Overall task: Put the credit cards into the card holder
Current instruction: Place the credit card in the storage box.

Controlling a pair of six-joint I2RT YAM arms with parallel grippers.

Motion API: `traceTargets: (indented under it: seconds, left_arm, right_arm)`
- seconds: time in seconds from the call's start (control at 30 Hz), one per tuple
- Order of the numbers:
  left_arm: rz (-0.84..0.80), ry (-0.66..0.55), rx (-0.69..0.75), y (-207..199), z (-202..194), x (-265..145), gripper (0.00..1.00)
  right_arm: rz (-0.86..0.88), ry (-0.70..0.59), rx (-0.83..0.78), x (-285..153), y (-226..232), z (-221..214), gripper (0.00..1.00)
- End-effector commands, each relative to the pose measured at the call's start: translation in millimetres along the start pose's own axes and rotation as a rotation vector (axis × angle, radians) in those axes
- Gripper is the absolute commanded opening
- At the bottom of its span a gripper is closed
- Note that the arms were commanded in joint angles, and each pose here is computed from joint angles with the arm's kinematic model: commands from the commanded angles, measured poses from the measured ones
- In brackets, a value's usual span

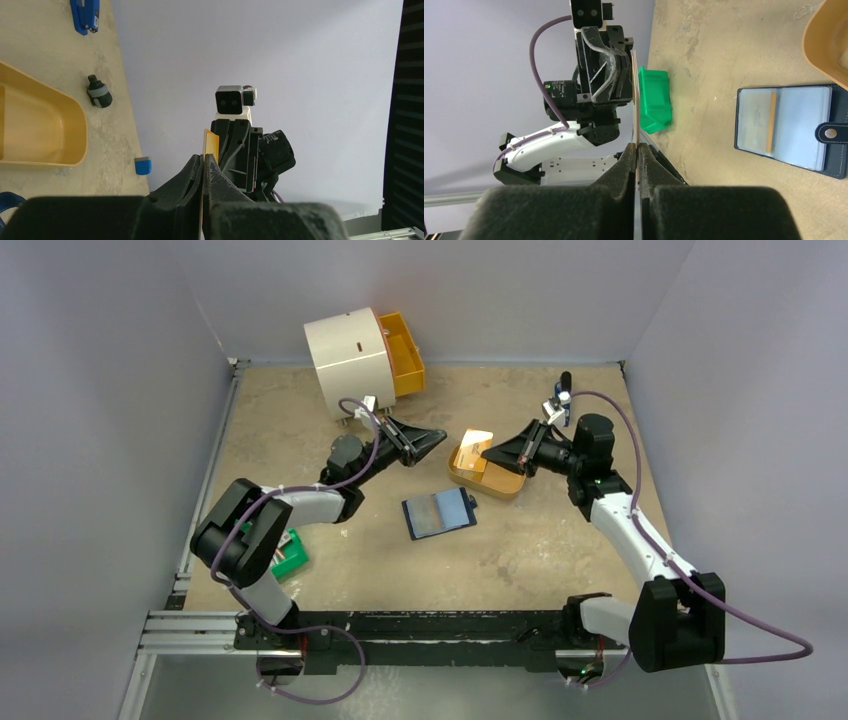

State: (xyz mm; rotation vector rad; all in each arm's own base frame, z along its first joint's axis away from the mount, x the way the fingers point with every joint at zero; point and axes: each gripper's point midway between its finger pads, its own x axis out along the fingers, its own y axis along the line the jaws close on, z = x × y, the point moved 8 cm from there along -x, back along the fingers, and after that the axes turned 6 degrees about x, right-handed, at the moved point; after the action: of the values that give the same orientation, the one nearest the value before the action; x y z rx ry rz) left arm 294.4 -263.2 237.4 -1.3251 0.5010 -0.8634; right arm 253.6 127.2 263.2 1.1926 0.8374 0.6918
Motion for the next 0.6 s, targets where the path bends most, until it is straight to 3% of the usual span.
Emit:
traceTargets:
  seconds: [0.0,0.17,0.37,0.47,0.57]
  left_arm:
    - [-0.050,-0.035,0.071,-19.2,6.2,0.3,0.00]
    - [-0.041,-0.006,0.067,-14.5,4.1,2.3,0.00]
    - [-0.116,0.067,0.034,-19.7,-5.7,-8.2,0.45]
    - [-0.157,0.121,0.025,-23.9,-11.4,-14.6,0.55]
    - [-0.207,0.160,0.013,-29.7,-16.1,-22.1,0.57]
  right_arm:
    - [0.018,-0.008,-0.050,-4.0,5.9,-0.6,0.00]
    - [0.037,-0.011,-0.059,-4.7,9.4,-0.3,0.00]
    - [0.072,-0.007,-0.061,-6.9,12.5,-1.2,0.00]
    - [0.101,-0.005,-0.062,-8.8,14.7,-1.9,0.00]
    - [0.136,0.003,-0.061,-9.7,17.5,-3.3,0.00]
